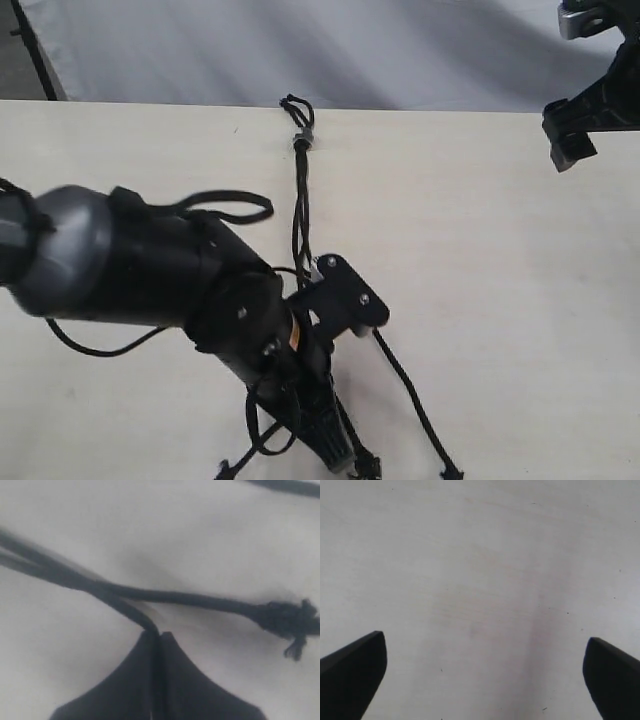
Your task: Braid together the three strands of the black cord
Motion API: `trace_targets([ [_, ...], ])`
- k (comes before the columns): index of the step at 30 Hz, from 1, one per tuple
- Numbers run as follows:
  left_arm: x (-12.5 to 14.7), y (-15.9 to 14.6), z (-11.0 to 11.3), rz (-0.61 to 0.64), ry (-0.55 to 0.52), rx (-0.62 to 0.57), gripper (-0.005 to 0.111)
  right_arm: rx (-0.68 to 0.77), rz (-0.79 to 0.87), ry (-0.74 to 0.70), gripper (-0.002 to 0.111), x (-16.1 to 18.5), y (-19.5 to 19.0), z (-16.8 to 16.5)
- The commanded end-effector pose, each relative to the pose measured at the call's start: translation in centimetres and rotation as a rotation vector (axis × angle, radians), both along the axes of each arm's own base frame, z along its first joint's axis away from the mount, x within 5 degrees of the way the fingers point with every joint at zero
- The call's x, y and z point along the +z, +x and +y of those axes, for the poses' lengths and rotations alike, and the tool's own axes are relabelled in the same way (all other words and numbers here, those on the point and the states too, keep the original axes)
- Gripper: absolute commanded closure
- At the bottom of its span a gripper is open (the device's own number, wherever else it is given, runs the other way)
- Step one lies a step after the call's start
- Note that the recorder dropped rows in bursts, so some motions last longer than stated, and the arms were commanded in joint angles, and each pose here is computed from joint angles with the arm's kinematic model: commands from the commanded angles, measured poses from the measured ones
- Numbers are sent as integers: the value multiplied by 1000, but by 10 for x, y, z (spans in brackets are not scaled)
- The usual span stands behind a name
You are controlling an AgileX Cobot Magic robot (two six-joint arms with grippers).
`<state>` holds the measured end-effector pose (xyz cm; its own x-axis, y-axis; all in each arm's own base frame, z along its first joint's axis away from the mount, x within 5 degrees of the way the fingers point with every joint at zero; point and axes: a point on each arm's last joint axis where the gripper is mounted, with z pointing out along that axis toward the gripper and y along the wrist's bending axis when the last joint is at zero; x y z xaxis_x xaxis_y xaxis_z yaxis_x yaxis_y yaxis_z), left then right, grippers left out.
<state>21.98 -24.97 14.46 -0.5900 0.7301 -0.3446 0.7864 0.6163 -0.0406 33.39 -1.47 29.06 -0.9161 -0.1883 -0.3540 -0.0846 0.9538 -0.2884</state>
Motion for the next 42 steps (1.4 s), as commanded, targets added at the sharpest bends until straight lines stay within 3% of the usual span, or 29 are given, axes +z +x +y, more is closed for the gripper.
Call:
trace_targets([
  [1, 33, 21, 29, -41, -68, 129, 107, 9, 10, -4, 9, -1, 1, -2],
  [5, 46, 43, 66, -45, -67, 253, 107, 9, 10, -4, 9, -1, 1, -2],
  [11, 36, 57, 104, -33, -25, 359, 107, 9, 10, -4, 9, -1, 1, -2],
  [14, 25, 57, 116, -41, -24, 398, 107, 9, 10, -1, 9, -1, 1, -1],
  [21, 1, 55, 122, -33, -9, 419, 104, 9, 13, 13, 9, -1, 0, 0],
  [23, -4, 55, 122, -14, -2, 425, 96, 7, 13, 20, 9, -1, 0, 0],
  [29, -8, 55, 121, 1, -3, 436, 54, 6, 14, 39, 9, -2, 0, 2],
  [32, -7, 57, 120, -7, -16, 445, 45, 2, 11, 114, 9, -3, 0, 8],
  [37, 12, 68, 127, -72, -60, 477, 53, 155, 66, 308, 9, -3, -3, 35],
  [40, 31, 70, 139, -118, -91, 516, 79, 276, 114, 394, 9, -3, -9, 62],
  [42, 45, 70, 150, -165, -117, 545, 106, 359, 150, 397, 9, -3, -15, 84],
])
